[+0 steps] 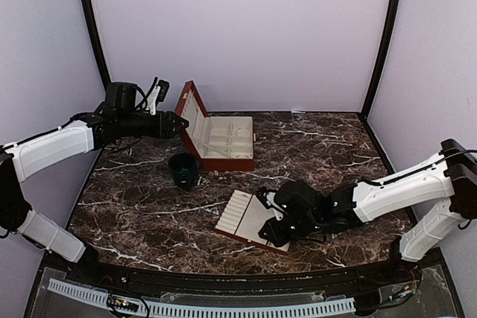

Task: Organize the mixed jewelry
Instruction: Insert the earring into the earring holder.

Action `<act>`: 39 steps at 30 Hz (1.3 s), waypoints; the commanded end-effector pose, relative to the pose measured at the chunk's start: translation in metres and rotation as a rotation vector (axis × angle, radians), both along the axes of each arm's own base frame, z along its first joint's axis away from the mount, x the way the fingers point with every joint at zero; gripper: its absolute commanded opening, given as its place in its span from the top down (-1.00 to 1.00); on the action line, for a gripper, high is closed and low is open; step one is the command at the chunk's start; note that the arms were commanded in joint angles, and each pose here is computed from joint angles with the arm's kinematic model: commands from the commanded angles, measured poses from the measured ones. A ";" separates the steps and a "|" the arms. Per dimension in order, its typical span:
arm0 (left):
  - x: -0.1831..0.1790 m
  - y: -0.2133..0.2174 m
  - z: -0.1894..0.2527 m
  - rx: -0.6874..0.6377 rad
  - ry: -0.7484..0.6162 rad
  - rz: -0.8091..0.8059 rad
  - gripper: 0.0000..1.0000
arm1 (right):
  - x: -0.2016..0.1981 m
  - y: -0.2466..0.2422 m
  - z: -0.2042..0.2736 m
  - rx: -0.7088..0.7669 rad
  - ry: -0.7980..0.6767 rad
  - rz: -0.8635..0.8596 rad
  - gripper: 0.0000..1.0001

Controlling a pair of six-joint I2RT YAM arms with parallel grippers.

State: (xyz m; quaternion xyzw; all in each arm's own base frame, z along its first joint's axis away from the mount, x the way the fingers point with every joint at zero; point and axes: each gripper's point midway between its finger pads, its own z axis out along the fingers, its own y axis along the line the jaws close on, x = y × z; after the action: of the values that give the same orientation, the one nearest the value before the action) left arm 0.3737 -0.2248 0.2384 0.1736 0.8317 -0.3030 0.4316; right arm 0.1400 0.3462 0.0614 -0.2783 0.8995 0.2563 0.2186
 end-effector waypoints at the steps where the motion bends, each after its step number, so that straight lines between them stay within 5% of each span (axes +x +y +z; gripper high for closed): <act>1: -0.005 0.007 0.013 0.037 -0.063 0.005 -0.14 | 0.000 0.010 0.002 -0.017 -0.037 -0.004 1.00; 39: -0.005 0.008 0.011 0.049 -0.071 0.006 -0.16 | -0.005 0.002 -0.006 -0.052 -0.055 -0.043 1.00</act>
State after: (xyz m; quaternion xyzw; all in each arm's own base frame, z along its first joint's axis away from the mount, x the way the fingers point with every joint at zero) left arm 0.3743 -0.2178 0.2469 0.1852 0.8262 -0.2767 0.4544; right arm 0.1383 0.3460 0.0482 -0.2771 0.9064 0.2130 0.2374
